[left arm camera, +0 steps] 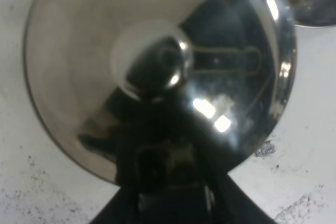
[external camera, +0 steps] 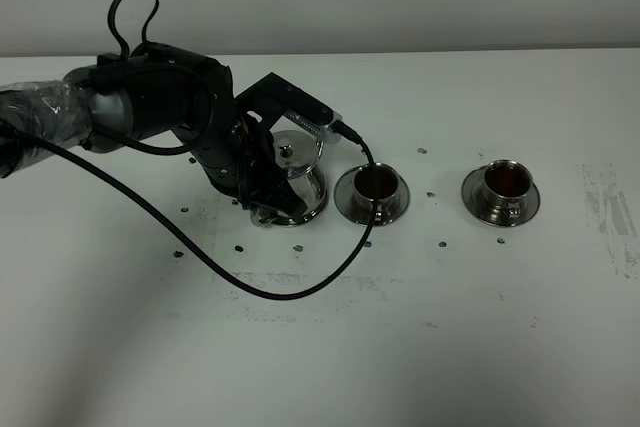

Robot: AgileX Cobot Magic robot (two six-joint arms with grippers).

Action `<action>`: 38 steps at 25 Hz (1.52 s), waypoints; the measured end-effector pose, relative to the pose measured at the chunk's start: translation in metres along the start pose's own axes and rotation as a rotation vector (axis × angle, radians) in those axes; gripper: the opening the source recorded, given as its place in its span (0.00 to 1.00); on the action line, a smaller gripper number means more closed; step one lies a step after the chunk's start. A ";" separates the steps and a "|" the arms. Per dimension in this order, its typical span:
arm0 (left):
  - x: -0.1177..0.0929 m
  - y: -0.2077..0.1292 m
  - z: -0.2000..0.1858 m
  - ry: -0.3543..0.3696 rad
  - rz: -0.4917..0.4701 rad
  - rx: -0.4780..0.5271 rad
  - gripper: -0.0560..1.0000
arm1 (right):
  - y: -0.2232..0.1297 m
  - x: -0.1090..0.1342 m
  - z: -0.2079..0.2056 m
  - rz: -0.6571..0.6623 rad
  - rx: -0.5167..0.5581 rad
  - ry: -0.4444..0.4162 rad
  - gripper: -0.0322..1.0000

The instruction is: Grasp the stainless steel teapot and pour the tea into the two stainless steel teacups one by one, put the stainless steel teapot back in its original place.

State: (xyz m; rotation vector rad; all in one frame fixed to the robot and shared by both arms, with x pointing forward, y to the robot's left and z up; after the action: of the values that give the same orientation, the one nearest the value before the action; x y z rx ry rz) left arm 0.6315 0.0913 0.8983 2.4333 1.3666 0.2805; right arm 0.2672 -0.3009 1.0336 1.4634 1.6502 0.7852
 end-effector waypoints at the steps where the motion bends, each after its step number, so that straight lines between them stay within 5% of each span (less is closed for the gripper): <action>1: 0.000 0.000 0.000 0.000 0.000 0.000 0.31 | 0.000 0.000 0.000 0.000 0.000 0.000 0.34; 16: 0.000 0.009 -0.035 0.003 0.000 -0.058 0.38 | 0.000 0.000 0.000 0.000 0.000 0.000 0.34; 32: -0.002 0.017 -0.153 0.013 0.006 -0.235 0.49 | 0.000 0.000 0.000 0.000 0.000 0.000 0.34; 38: -0.002 0.017 -0.164 0.014 0.007 -0.258 0.49 | 0.000 0.000 0.000 0.000 0.000 0.000 0.34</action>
State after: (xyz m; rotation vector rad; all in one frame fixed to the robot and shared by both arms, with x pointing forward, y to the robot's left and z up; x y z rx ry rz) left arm 0.5903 0.1130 1.0562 2.2270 1.2432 0.4472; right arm 0.2672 -0.3009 1.0336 1.4634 1.6502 0.7852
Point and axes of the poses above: a point on each arm's last joint axis where the gripper is mounted, z pointing out along that axis toward the gripper, x along the wrist's bending axis when the last joint is at zero, y = z × x, the point moved 4 cm from there along z, pointing out along that axis toward the gripper, and after that the axes turned 10 degrees about -z, right-handed, at the moved point
